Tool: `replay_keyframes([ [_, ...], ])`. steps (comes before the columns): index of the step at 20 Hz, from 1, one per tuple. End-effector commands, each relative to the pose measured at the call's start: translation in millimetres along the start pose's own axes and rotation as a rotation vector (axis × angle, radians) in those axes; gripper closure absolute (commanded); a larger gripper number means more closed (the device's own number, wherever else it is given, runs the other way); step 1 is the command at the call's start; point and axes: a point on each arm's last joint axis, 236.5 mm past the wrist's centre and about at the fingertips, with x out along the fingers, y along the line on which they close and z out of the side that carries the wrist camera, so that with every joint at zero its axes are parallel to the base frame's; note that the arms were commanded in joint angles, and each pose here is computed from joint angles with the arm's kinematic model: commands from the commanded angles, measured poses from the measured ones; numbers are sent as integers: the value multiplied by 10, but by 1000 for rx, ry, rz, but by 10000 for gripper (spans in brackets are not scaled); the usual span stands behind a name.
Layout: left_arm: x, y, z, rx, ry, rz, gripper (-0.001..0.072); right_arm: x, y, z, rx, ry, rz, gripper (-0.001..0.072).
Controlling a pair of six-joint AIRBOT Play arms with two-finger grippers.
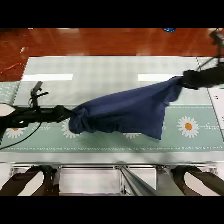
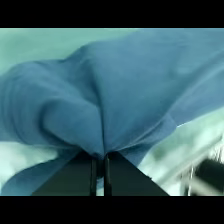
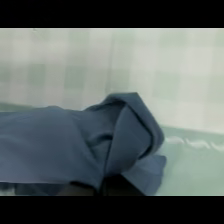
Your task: Fold the shirts.
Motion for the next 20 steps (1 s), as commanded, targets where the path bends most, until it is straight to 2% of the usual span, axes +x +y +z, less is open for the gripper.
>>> replay_keyframes([
  [1, 371, 404, 329, -132, -49, 15, 210, 788, -102, 399, 168, -29, 119, 524],
  [2, 419, 407, 363, -148, -6, 0, 199, 887, -78, 463, 227, -25, 173, 282],
  [4, 300, 359, 454, -121, 99, -42, 200, 830, -115, 517, 271, 2, 239, 295],
  [6, -108, 510, 603, -126, 144, 8, 201, 525, -343, 501, 281, 17, 239, 297],
  [8, -621, 858, 739, -190, 92, 130, 200, 151, -829, 294, 292, 31, 119, 301],
  [11, -1023, 1079, 689, -312, -48, 146, 200, -112, -1447, -285, 412, 28, -85, 301],
  [13, -797, 1010, 276, -376, 11, 97, 200, 48, -1485, -715, 522, -1, -86, 302],
  [17, -129, 739, -588, -432, 188, 0, 201, 401, -1203, -1421, 565, 26, -15, 302],
  [20, 161, 630, -882, -360, 270, 15, 200, 554, -987, -1694, 572, 82, 70, 301],
])
